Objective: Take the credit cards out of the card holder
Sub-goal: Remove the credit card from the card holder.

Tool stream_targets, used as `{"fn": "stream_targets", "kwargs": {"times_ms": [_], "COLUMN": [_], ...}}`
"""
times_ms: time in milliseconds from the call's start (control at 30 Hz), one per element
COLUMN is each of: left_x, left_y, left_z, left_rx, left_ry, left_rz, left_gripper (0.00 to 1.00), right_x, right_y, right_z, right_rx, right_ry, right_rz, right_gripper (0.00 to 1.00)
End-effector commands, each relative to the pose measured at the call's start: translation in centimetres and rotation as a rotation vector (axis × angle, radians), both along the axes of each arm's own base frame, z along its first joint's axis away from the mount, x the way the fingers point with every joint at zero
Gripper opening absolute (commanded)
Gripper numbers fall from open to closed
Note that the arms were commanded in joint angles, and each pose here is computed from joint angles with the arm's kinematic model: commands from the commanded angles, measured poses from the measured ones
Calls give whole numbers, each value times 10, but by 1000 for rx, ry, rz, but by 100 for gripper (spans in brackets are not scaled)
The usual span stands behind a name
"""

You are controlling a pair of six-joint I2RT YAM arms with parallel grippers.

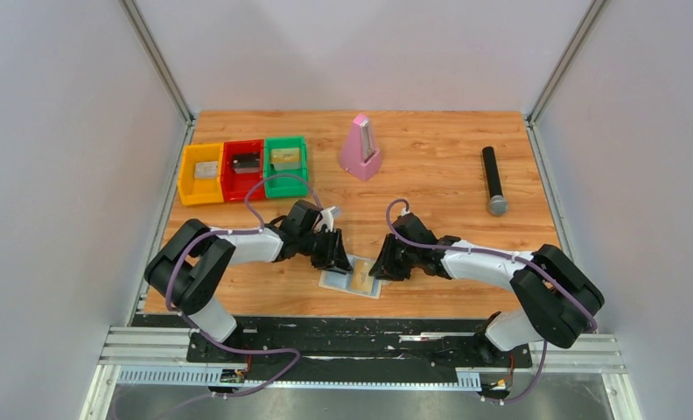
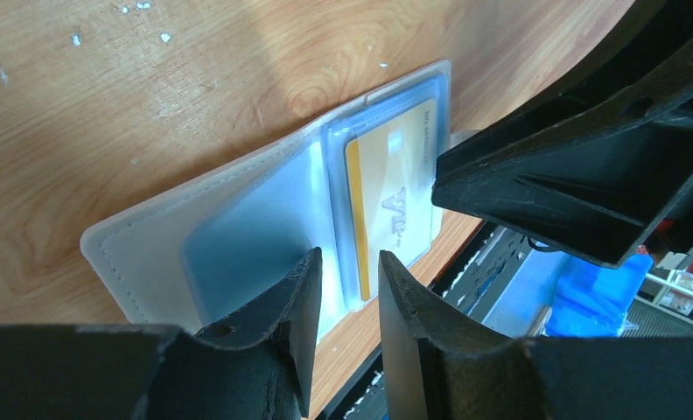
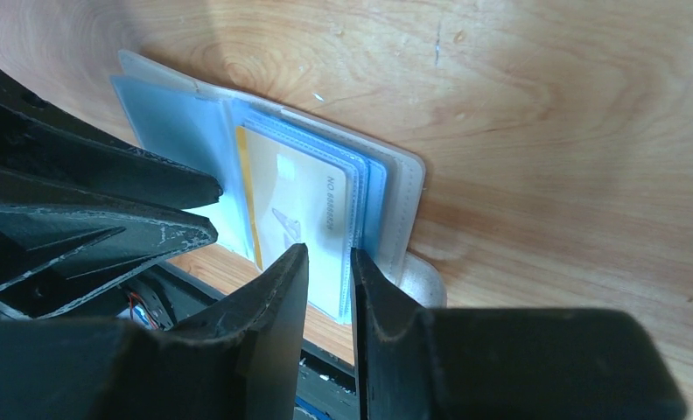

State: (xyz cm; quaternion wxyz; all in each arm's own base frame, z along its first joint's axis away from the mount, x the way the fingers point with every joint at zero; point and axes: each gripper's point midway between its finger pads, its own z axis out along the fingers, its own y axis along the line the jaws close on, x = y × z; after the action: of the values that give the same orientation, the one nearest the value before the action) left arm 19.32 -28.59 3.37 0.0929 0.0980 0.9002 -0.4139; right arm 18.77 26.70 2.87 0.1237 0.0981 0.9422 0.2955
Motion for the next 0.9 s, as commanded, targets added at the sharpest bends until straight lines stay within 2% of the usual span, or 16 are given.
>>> {"fn": "stream_targets", "kwargs": {"times_ms": [0, 667, 867], "left_x": [8, 2, -1], "left_y": [-9, -17, -17], "left_z": [1, -2, 1], "left_rx": [-18, -77, -87], "left_ry": [-46, -8, -2], "left_rz": [-10, -6, -8], "left_gripper": [38, 37, 27], "right_x": [-1, -6, -7], "right_y": [-3, -4, -3], "right_z": [-3, -20, -23], "right_rx": [-20, -26, -28], "right_ry": [-17, 8, 16], "right_rz": [12, 19, 25], "right_gripper": [25, 14, 11]}}
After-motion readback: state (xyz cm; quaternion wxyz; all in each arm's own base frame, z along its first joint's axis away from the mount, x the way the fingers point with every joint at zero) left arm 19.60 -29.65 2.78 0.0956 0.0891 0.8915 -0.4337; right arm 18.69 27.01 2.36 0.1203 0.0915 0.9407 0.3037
